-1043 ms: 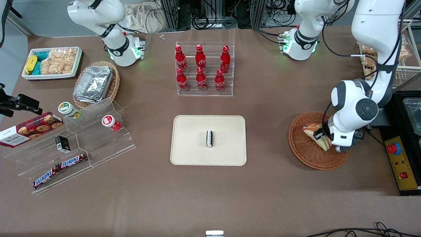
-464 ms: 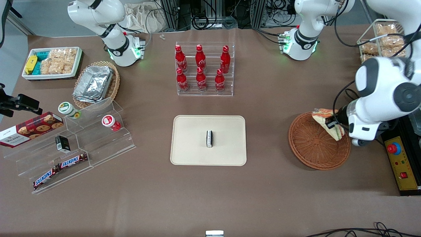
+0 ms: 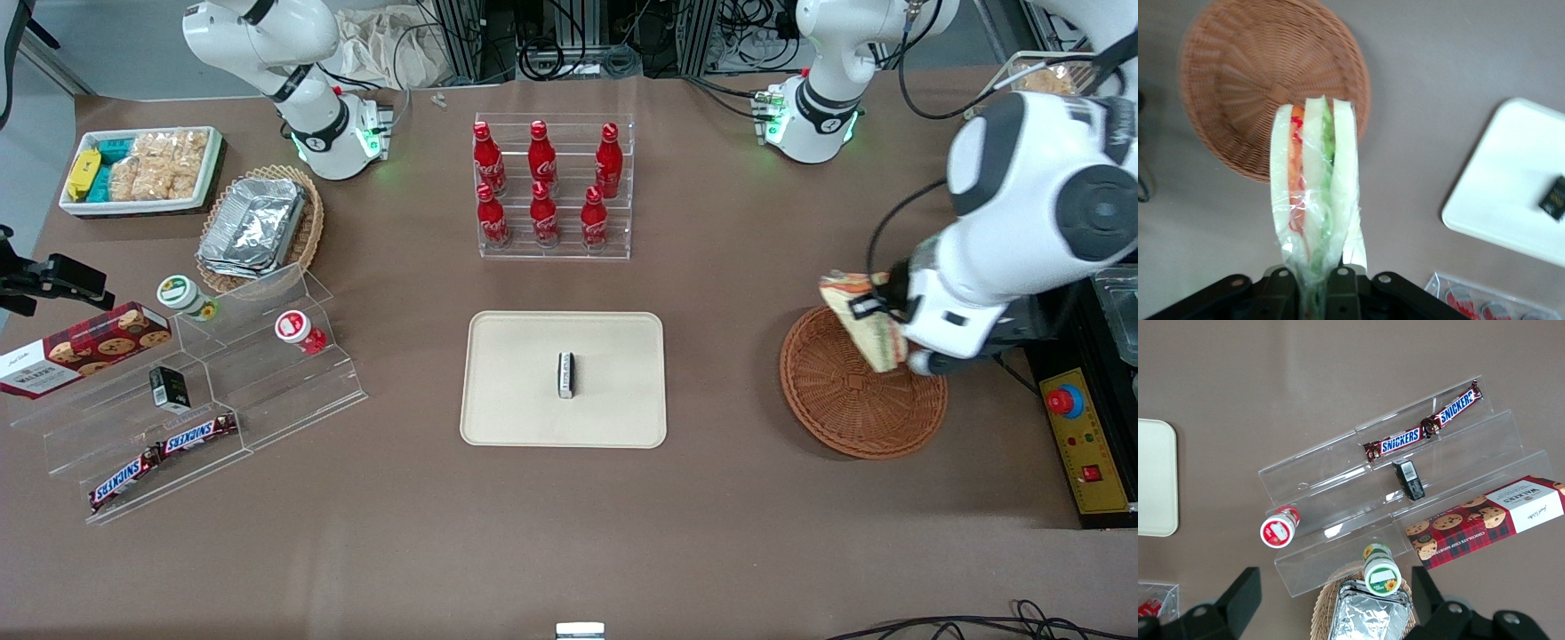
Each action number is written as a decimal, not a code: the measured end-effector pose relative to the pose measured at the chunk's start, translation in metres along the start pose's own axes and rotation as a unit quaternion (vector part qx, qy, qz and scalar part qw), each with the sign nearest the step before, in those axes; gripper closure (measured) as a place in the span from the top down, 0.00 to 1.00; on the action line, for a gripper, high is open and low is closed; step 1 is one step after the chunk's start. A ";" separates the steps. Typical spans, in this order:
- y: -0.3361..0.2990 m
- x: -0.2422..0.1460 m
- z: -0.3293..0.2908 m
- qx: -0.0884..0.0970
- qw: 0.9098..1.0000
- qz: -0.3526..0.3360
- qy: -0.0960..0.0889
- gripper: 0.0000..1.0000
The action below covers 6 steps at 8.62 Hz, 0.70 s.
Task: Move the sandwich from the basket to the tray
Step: 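Carry the sandwich over to the cream tray beside the dark package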
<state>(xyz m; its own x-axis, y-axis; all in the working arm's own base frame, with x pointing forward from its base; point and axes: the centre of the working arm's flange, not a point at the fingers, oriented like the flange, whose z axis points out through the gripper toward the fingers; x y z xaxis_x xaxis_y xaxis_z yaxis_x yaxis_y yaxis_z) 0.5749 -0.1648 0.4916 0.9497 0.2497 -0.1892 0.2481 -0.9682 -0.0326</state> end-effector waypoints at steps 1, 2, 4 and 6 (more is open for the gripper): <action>0.041 -0.014 0.015 -0.004 0.999 0.040 0.000 0.15; 0.080 -0.021 0.034 -0.016 0.997 0.075 0.009 0.15; 0.145 -0.023 0.092 -0.035 0.993 0.105 0.029 0.15; 0.185 -0.025 0.147 -0.021 0.994 0.102 0.031 0.15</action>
<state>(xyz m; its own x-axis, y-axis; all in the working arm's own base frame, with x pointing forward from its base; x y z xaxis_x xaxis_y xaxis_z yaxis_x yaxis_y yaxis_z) 0.5686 -0.3527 0.3463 0.9908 0.0503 -0.1259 0.0559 -0.9976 0.0408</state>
